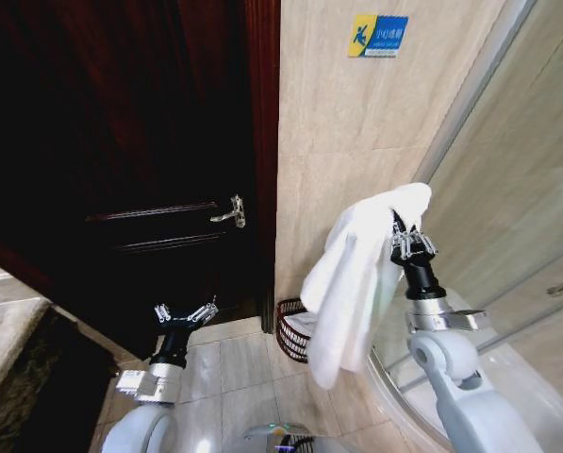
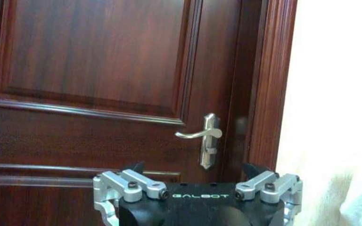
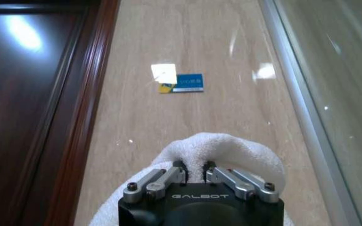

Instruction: Discard the used towel into the hamper.

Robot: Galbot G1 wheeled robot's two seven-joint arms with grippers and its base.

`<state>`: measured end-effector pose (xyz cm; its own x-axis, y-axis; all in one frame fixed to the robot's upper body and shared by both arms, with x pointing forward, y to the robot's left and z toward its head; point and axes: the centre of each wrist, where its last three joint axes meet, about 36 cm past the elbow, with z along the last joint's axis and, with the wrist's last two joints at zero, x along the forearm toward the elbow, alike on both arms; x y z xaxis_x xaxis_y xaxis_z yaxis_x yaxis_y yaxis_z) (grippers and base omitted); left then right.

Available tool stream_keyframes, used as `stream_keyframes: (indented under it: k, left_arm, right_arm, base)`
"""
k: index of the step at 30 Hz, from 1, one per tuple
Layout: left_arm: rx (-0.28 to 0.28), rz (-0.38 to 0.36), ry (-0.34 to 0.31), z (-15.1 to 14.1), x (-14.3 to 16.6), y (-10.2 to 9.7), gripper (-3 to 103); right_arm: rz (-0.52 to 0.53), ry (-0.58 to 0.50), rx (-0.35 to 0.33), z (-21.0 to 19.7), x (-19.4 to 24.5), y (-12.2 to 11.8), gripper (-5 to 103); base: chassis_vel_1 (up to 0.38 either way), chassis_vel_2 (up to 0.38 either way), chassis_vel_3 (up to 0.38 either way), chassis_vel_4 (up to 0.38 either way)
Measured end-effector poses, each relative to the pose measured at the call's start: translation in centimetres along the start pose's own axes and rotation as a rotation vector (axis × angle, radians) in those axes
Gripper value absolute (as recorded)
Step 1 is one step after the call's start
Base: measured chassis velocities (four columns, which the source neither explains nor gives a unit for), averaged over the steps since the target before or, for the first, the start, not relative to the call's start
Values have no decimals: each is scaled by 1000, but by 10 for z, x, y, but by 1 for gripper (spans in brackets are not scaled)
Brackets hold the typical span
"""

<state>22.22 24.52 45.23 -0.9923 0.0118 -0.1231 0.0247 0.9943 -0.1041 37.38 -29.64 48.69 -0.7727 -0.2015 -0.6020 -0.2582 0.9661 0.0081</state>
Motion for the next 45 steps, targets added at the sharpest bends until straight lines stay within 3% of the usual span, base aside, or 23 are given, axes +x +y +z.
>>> stream_keyframes:
  k: [12, 22, 35, 45]
  left_arm:
    - [0, 0, 0, 0, 0, 0, 100]
    - [0, 0, 0, 0, 0, 0, 100]
    - [0, 0, 0, 0, 0, 0, 100]
    - [0, 0, 0, 0, 0, 0, 100]
  right_arm:
    - [10, -7, 21, 25, -28, -16, 13]
    - [11, 18, 12, 90, -34, -27, 13]
    - [-11, -10, -9, 138, -58, -20, 13]
    - [11, 17, -14, 165, -49, -24, 13]
  base:
    - [0, 0, 0, 0]
    - [0, 0, 0, 0]
    - [0, 0, 0, 0]
    - [0, 0, 0, 0]
